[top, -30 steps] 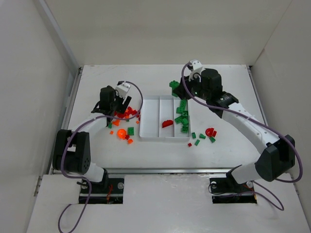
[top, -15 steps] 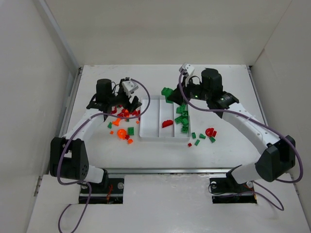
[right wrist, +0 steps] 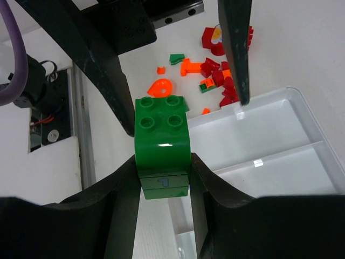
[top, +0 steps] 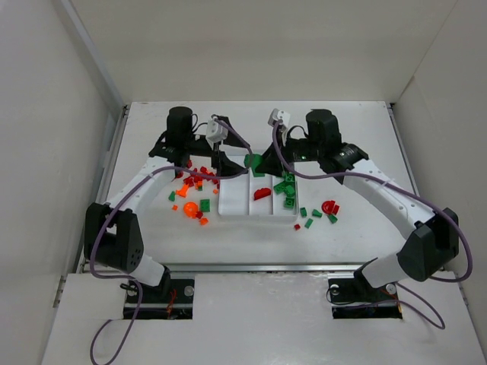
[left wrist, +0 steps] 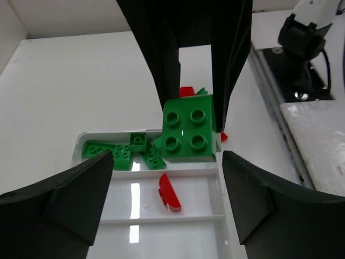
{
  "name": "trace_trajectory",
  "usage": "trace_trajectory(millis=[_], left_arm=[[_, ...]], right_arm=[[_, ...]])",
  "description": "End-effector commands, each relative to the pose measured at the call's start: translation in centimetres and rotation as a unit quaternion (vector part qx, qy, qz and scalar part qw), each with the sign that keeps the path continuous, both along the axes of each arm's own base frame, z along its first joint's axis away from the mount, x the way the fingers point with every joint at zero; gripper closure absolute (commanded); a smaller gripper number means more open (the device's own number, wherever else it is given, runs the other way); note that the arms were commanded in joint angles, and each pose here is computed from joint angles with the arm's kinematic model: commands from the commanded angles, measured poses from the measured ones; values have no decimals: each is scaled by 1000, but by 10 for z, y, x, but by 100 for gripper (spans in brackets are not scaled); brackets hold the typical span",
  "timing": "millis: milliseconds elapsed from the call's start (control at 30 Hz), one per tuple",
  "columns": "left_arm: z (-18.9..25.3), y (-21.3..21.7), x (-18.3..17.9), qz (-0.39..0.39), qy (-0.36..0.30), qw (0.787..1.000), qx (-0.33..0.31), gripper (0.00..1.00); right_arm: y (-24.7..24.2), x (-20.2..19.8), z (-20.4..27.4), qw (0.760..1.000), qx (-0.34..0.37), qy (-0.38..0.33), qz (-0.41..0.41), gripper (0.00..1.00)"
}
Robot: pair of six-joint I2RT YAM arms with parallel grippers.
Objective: Sort the legos into containers by color
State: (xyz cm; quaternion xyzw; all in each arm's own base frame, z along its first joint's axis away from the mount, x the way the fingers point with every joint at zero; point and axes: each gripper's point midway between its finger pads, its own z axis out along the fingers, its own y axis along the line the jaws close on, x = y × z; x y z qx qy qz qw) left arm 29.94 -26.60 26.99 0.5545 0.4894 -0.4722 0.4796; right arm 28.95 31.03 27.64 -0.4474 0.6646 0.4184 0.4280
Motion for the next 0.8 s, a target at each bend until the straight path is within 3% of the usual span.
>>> trace_trajectory(millis=[0,133,233,267,400,467,767], left_arm=[[34,-10,-20,-71,-11,997,-35,24],[37,-14,-23,-80,5,996,-37,45],[39,-14,-24,-85,0,996,-39,48],[36,-14,-23,-84,9,996,-37,52],[35,-17,-24,-83,14,996,-36,79],[35,-17,-22,-77,13,996,-35,97],[45,-21,8,3,4,999,-40,100]], right_arm=[[4,2,18,999,7,-34,9,100],[3,6,12,1000,-2,-29,-2,100],[5,5,12,999,-5,-34,-1,100],[6,6,16,999,-2,-38,-1,100],[6,9,11,999,-7,-35,-6,100],[6,9,11,999,-7,-35,-6,100],[-4,14,-8,998,-38,-26,-39,100]])
